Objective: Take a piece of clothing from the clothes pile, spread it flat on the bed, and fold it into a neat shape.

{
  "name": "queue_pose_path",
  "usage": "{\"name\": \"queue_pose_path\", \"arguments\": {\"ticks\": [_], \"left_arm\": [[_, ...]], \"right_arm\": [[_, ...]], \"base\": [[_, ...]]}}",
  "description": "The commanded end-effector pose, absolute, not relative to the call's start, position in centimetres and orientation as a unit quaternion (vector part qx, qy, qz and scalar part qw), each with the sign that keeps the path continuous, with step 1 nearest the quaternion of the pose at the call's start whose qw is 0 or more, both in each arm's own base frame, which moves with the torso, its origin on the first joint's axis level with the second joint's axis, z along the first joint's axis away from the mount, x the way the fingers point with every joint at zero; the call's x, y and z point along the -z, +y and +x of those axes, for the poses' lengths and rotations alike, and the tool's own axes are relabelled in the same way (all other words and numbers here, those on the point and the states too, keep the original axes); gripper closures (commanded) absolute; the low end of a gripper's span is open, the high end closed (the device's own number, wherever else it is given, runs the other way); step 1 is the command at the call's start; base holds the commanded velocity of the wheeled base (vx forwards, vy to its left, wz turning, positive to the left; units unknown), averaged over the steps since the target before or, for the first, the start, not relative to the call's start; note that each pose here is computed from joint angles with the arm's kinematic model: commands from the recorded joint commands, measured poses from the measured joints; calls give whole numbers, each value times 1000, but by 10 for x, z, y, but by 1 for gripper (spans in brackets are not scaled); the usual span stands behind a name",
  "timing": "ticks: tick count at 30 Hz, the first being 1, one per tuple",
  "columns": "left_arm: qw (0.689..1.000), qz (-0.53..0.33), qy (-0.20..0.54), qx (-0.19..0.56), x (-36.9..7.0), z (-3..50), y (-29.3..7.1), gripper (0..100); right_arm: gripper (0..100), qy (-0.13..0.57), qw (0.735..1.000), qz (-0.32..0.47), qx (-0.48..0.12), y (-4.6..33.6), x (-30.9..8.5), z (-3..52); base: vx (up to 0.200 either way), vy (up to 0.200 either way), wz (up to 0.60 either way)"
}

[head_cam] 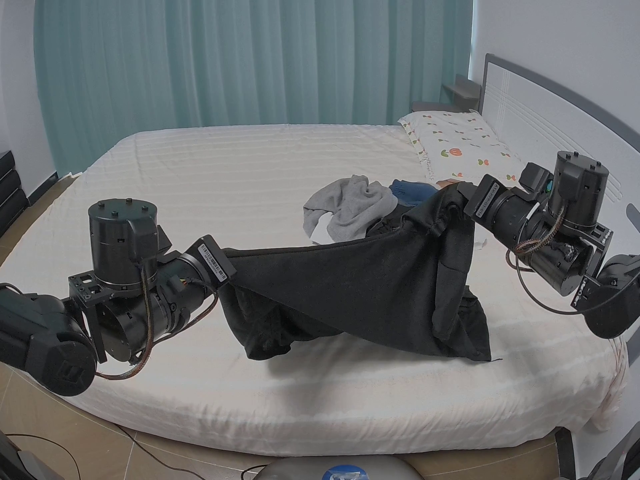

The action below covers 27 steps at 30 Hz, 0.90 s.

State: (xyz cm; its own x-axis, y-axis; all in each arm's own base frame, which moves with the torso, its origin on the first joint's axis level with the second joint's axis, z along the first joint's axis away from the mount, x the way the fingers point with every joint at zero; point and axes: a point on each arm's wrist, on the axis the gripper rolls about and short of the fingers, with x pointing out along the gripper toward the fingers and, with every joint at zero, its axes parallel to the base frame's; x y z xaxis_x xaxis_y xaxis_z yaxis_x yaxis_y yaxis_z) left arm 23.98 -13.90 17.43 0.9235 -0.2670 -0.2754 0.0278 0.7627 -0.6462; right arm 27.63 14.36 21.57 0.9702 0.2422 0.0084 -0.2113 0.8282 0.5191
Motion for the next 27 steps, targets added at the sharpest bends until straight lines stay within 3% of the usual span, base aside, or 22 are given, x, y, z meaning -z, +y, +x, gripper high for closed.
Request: {"name": "queue_pose_path", "arguments": {"ticks": [1, 9, 27], "left_arm": [[923, -339, 167, 76, -181, 238, -133, 100], [922, -346, 154, 80, -189, 234, -128, 100], [923, -350, 144, 67, -191, 238, -119, 100]], "right_arm": [[100, 18, 955, 271, -120, 146, -222, 279], [100, -13, 950, 287, -126, 149, -236, 280], [100, -10, 949, 288, -127, 155, -225, 289]], "base": [[0, 200, 0], [0, 200, 0], [0, 200, 0]]}}
